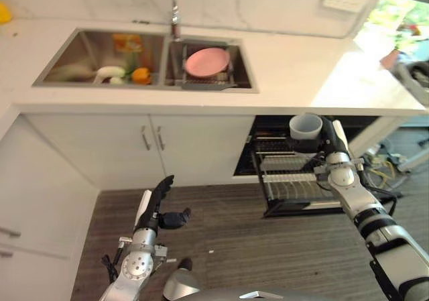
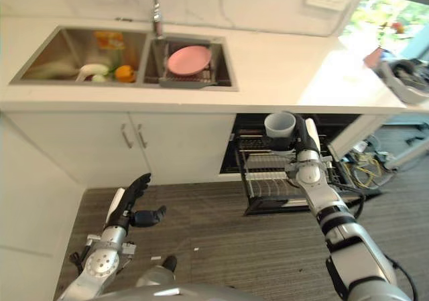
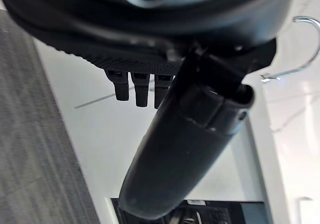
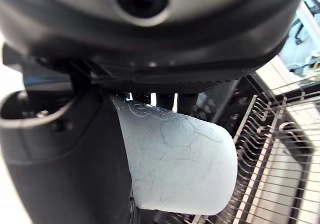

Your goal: Place the dishes in the dishwasher.

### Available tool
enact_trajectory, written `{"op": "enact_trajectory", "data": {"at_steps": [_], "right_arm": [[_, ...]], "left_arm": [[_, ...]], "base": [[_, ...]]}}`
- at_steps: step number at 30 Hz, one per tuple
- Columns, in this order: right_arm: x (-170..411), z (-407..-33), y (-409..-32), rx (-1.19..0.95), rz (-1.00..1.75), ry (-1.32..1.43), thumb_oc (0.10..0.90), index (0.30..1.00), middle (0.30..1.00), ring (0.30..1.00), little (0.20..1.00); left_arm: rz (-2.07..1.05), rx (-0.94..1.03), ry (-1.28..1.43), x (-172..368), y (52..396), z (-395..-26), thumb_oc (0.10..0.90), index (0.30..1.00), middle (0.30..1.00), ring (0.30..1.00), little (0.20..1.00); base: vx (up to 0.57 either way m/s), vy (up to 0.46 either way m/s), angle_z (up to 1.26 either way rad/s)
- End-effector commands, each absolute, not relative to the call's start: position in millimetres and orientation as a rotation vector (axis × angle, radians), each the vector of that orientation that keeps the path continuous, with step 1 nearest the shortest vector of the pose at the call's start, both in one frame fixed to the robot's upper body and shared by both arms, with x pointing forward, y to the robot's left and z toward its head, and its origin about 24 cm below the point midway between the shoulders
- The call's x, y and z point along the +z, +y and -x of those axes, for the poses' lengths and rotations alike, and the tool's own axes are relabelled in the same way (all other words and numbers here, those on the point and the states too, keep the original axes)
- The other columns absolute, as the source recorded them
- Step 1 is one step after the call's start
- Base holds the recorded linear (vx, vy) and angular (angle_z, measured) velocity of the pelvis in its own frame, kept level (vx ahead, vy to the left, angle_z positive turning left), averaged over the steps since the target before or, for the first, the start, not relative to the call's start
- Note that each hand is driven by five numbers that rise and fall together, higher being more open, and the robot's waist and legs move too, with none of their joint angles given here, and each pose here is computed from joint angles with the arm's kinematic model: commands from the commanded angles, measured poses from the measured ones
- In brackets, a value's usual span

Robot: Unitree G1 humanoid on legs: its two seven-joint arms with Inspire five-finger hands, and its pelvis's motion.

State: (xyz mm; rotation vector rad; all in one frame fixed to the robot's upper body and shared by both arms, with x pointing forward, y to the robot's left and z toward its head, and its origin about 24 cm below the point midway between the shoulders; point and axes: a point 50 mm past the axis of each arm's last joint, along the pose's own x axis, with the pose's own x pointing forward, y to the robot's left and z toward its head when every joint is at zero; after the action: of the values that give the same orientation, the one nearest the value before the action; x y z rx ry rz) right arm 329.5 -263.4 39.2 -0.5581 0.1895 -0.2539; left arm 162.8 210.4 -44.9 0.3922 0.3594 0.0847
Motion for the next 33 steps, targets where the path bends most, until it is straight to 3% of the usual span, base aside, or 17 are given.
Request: {"op": "enact_trajectory", "data": {"at_steps": [1,4,14,33], "right_arm": [[109.2,-367.2,-277.3,-0.374,0.647,0.014,0.4,0.3,0.3,0.3,0.3],[93.8,-364.6,-291.9,-0.432,0.748,0.136,0.4,0.3,0.3,0.3,0.3],[30.8,-318.6,-325.8,-0.594,0.688,0.429,0.4,0.3,0.3,0.3,0.3],[13.0,-298.6,-336.1,-0.741,0.546,0.511,0.4,0.3,0.3,0.3,0.3]], "left_arm": [[-0.365,-0.035,0.18,-17.2,195.2,-187.7,0.8,0.9,0.9,0.9,0.9],[-0.378,-0.067,0.234,-27.6,195.7,-182.9,0.8,0.9,0.9,0.9,0.9],[-0.423,-0.046,0.259,-31.1,207.3,-182.8,0.8,0.9,0.9,0.9,0.9],[-0.428,-0.009,0.26,-32.8,204.1,-185.2,0.8,0.9,0.9,0.9,0.9]], "base": [[-0.02,-0.028,0.45],[-0.01,-0.003,0.43],[0.02,-0.032,0.29],[0.0,0.002,0.04]]}}
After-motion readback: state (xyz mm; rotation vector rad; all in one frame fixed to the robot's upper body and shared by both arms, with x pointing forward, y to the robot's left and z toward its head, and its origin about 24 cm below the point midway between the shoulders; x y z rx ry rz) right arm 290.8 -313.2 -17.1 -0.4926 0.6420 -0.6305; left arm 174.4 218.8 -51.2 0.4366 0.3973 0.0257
